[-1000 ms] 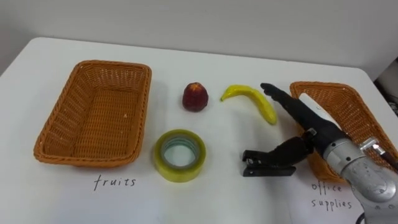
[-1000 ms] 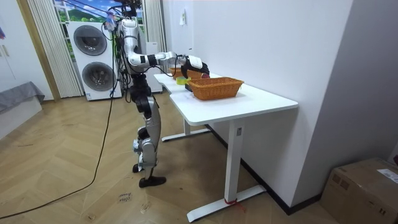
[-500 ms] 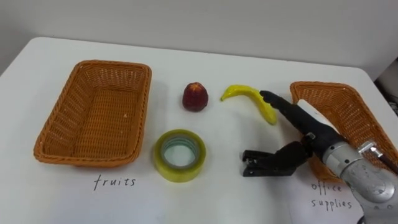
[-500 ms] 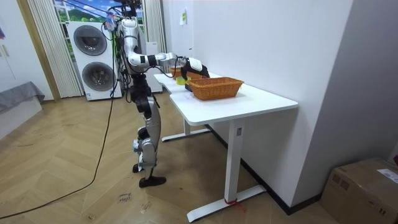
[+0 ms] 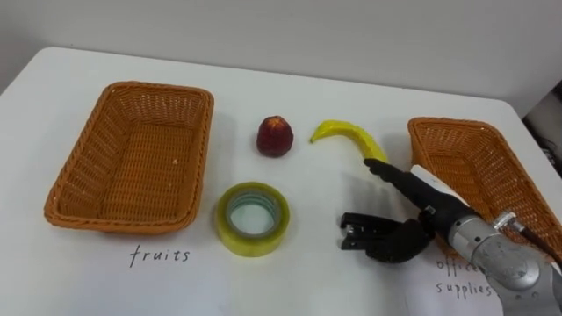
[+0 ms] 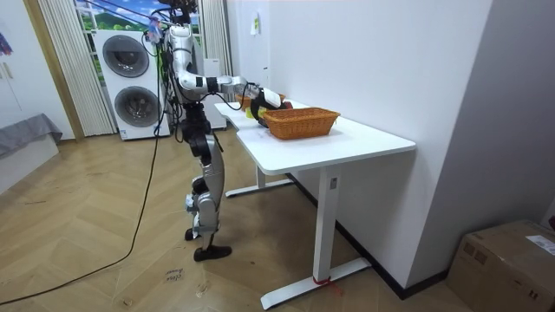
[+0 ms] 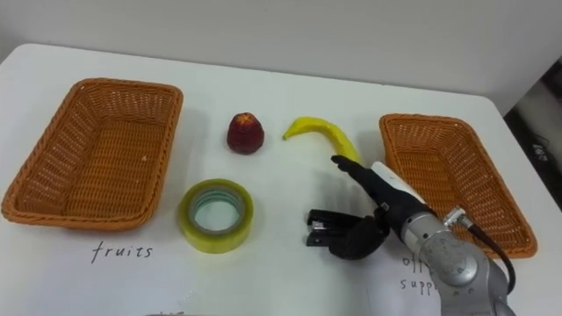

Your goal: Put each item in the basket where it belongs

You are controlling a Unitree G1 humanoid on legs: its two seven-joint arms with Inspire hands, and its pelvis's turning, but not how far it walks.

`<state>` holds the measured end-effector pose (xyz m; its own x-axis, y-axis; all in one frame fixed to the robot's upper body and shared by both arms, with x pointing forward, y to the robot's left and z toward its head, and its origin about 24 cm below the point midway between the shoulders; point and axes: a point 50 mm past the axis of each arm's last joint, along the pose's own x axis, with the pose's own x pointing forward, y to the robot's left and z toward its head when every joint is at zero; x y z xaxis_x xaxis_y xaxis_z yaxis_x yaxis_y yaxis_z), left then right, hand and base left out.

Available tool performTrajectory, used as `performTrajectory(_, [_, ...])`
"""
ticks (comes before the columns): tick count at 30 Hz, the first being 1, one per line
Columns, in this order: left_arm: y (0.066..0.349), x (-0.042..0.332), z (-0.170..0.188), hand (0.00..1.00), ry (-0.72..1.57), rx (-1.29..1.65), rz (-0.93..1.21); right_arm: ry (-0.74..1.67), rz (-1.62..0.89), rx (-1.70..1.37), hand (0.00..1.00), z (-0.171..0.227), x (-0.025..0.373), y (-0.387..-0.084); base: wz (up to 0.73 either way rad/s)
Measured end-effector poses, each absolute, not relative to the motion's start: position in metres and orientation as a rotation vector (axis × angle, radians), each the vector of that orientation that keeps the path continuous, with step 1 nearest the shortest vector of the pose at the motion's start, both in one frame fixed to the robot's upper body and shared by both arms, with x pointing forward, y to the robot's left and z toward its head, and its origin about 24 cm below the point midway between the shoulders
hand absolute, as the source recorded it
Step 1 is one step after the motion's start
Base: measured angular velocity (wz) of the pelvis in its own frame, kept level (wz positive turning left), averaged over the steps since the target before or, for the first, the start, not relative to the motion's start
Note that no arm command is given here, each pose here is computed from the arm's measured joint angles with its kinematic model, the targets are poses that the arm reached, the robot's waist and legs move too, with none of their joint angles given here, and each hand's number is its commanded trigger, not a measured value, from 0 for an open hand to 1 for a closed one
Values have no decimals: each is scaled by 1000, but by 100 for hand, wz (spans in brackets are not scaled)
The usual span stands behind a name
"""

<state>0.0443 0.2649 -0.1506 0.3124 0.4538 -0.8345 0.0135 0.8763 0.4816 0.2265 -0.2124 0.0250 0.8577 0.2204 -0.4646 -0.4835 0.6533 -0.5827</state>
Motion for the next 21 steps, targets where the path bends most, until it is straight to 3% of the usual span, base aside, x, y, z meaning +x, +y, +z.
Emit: performTrajectory(21, [265, 46, -150, 0, 1230, 445, 304, 443, 462, -842, 0, 16, 224, -209, 0])
